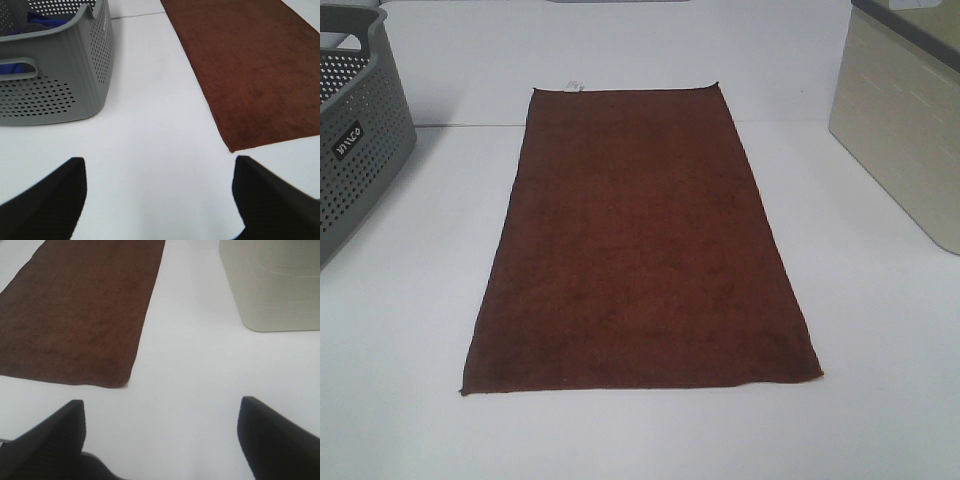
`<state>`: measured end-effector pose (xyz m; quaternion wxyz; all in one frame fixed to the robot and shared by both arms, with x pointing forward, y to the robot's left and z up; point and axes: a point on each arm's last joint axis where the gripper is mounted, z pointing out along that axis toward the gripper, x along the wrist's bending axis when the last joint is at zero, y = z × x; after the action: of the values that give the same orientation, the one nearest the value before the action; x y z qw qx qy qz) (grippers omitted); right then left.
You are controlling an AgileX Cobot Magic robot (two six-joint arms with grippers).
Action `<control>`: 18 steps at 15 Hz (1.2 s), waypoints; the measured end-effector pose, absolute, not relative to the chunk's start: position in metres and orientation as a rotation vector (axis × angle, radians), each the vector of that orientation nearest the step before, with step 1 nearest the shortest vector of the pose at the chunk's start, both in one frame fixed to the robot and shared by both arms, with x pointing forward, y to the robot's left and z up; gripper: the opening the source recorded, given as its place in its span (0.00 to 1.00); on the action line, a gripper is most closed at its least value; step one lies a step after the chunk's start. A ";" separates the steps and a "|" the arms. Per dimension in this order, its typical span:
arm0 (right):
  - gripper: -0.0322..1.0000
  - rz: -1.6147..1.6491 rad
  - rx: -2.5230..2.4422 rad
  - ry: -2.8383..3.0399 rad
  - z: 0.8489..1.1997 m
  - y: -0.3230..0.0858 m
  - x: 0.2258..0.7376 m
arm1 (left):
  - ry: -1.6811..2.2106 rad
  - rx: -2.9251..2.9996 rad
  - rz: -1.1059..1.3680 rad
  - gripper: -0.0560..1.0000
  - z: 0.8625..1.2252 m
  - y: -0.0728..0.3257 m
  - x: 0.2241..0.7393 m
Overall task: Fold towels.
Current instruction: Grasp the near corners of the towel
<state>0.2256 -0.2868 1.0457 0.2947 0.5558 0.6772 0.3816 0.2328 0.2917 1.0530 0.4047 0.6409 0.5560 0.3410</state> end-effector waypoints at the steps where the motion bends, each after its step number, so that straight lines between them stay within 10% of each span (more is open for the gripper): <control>1: 0.79 1.016 1.479 1.802 1.046 -0.287 0.226 | 1.404 1.618 0.861 0.77 1.053 0.292 0.233; 9: 0.77 0.942 1.581 1.784 1.058 -0.290 0.260 | 1.271 1.312 0.977 0.77 1.081 0.293 0.246; 18: 0.76 0.684 2.073 2.128 1.037 -0.269 0.380 | 1.744 1.359 0.241 0.77 1.037 0.267 0.378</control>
<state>0.3803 -0.2693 1.0368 0.0467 0.6792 0.6973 0.2242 0.3779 0.2669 1.0368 0.4431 0.5478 0.7030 0.0973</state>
